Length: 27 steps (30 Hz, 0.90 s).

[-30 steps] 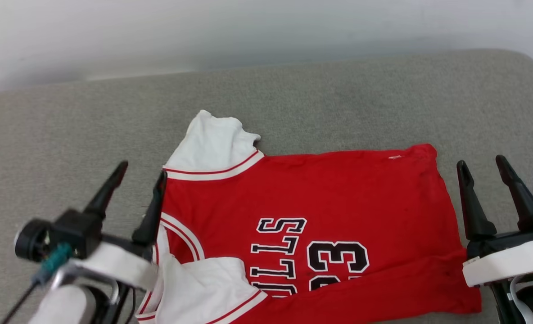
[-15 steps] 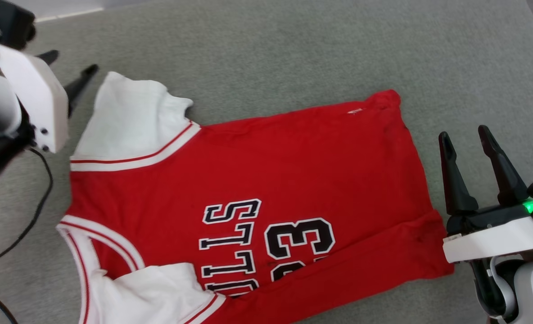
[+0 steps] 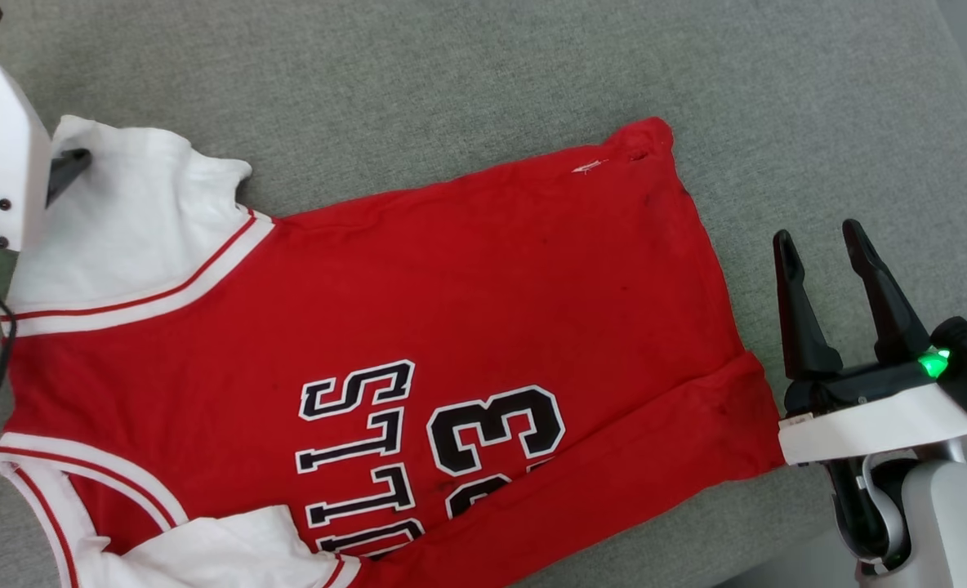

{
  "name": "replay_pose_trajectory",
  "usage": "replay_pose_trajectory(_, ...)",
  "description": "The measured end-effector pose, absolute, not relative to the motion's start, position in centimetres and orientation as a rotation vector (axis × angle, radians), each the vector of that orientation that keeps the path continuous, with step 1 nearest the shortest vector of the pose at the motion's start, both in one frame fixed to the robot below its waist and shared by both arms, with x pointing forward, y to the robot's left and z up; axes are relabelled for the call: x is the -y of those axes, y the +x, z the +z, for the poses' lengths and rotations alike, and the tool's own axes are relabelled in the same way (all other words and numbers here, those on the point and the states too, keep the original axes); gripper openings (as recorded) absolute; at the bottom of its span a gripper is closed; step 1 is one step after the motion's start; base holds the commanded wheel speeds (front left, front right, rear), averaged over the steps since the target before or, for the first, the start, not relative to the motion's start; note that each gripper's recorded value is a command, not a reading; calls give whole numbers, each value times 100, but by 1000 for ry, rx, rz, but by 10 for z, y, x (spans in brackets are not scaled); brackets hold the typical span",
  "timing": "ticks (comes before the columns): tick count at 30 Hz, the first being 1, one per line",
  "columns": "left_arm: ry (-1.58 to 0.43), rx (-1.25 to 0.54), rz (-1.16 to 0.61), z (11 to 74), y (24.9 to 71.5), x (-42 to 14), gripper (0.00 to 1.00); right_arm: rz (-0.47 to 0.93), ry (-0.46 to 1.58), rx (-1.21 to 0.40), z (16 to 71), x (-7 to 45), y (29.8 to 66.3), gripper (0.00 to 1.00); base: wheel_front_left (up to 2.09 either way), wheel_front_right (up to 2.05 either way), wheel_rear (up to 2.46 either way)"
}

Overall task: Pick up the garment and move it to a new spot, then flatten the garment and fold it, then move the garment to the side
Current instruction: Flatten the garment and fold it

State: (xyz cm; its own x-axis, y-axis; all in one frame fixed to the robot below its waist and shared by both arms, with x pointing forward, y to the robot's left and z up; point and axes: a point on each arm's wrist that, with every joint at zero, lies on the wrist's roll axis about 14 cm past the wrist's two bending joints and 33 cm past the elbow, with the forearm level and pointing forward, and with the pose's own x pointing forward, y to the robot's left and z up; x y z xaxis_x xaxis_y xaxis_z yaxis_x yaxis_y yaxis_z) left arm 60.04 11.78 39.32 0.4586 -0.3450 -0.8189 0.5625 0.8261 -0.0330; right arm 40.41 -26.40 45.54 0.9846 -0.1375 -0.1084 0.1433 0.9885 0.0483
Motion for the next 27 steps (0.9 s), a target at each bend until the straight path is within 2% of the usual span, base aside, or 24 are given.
replay_pose_trajectory(7, 328, -986, -526, 372, 607, -131, 100, -148, 60, -116, 447, 264, 408, 100, 0, 0, 0)
replay_pose_trajectory(8, 329, -987, -527, 372, 607, -131, 96, -146, 61, -115, 447, 263, 410, 100, 0, 0, 0)
replay_pose_trajectory(9, 324, -989, -532, 371, 606, -130, 58, -144, 61, -114, 447, 263, 411, 100, 0, 0, 0)
replay_pose_trajectory(10, 316, -983, -537, 370, 606, -128, 25, -142, 62, -114, 446, 262, 412, 100, 0, 0, 0)
replay_pose_trajectory(11, 304, -974, -543, 371, 606, -126, 0, -139, 63, -117, 445, 261, 413, 100, 0, 0, 0)
replay_pose_trajectory(19, 238, -853, -574, 390, 604, -111, 0, -105, 43, -113, 453, 257, 418, 100, 0, 0, 0)
replay_pose_trajectory(27, 231, -634, -614, 449, 592, -105, 0, -74, -52, -192, 464, 268, 417, 100, 0, 0, 0)
